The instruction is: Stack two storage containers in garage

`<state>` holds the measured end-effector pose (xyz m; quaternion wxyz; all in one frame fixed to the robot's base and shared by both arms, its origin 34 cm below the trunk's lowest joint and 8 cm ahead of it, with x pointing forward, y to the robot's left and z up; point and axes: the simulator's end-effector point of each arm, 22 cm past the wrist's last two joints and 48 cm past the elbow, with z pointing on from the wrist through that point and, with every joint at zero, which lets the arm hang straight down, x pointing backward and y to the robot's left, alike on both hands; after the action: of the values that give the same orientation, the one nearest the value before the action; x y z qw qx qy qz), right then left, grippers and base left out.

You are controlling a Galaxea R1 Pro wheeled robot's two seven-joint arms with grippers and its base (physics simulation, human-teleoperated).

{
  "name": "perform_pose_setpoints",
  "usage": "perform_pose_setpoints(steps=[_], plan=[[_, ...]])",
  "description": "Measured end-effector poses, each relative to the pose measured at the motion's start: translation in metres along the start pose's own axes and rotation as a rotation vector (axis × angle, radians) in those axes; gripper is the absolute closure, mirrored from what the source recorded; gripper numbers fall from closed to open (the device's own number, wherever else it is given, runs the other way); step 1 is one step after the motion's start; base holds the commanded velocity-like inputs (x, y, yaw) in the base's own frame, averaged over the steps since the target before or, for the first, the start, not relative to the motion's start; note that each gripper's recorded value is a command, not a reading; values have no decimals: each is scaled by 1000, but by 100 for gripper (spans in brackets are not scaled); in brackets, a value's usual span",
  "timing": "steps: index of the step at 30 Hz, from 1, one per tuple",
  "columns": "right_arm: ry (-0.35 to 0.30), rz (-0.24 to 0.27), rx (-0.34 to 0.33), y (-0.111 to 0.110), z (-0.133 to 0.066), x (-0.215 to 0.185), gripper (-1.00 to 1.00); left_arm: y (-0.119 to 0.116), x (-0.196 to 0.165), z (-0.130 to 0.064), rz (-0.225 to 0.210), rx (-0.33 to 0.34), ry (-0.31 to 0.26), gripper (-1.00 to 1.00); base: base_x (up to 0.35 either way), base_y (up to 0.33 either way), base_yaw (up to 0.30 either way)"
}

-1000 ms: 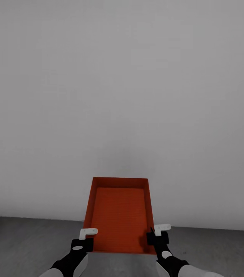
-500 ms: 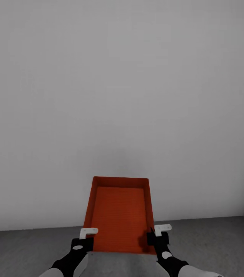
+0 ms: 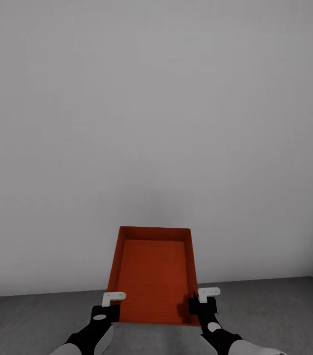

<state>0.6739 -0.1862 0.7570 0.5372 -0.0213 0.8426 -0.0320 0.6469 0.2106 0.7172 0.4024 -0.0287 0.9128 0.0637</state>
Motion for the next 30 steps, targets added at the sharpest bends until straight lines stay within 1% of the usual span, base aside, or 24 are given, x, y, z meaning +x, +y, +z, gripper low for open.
perform_pose_setpoints(steps=[23,30], plan=[[0,0,0,0,0,0,100,0,0,0,0,-1,0,100,0,0,0],[1,2,1,1,4,10,100,-1,8,7,2,0,1,100,0,0,0]])
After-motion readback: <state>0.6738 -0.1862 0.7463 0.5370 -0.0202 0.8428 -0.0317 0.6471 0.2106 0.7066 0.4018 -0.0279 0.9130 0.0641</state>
